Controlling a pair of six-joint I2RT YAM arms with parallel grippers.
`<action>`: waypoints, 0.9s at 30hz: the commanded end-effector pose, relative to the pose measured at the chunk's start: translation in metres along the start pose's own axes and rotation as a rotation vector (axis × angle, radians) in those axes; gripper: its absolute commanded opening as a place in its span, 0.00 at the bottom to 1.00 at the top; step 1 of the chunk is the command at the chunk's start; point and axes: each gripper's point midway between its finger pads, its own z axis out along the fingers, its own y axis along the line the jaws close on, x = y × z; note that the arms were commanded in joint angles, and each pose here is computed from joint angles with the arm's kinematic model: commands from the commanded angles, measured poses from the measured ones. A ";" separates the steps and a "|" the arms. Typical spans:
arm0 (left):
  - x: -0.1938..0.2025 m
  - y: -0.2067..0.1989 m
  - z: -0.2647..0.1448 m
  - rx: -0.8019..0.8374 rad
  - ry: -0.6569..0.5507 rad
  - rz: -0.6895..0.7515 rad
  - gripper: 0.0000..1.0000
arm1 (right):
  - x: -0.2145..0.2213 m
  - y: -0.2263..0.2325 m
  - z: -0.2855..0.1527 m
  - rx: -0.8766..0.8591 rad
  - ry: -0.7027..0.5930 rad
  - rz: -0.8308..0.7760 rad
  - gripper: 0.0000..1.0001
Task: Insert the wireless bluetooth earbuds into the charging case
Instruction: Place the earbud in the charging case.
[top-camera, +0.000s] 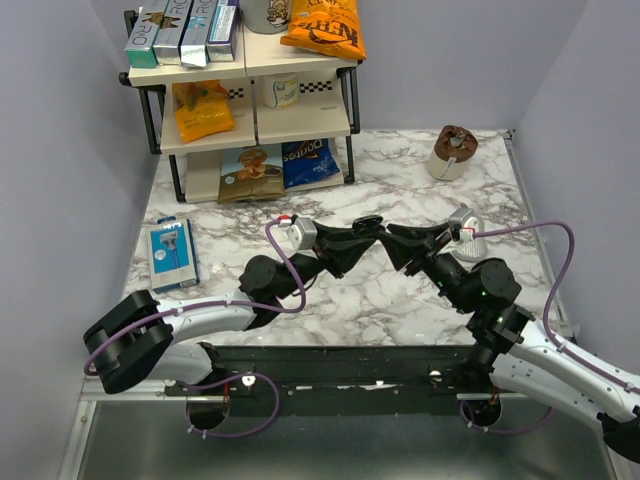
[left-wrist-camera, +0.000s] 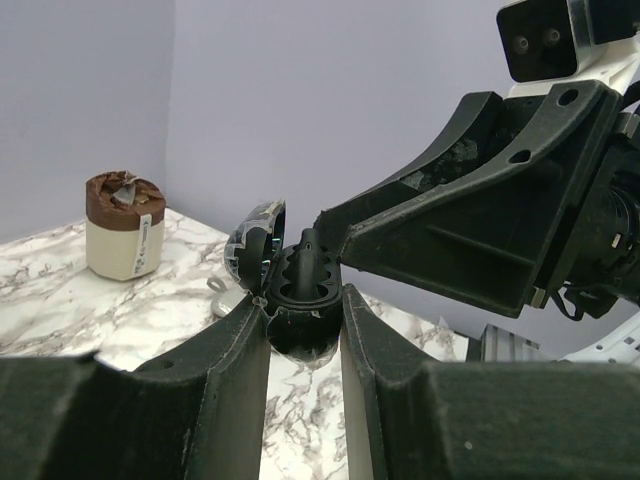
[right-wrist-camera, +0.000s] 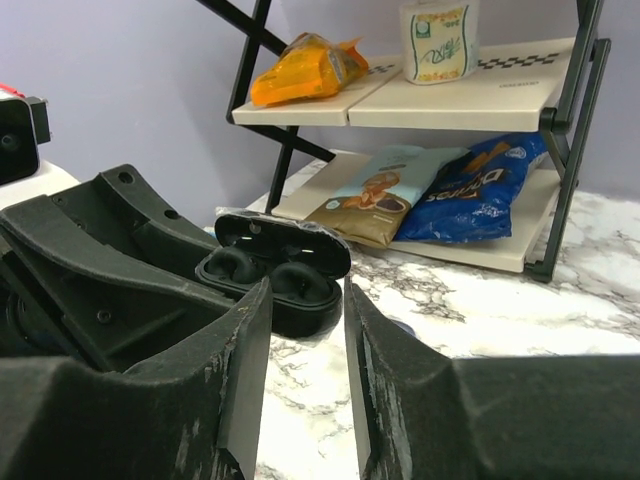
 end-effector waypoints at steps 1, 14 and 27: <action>-0.043 -0.009 0.007 0.029 -0.143 0.031 0.00 | 0.008 0.005 -0.004 -0.026 0.055 -0.011 0.45; -0.035 -0.004 -0.011 0.003 -0.099 0.044 0.00 | -0.047 -0.013 -0.012 0.115 -0.090 0.062 0.50; -0.025 -0.048 -0.053 0.405 0.155 -0.101 0.00 | -0.056 0.044 -0.020 -0.193 0.104 -0.070 0.50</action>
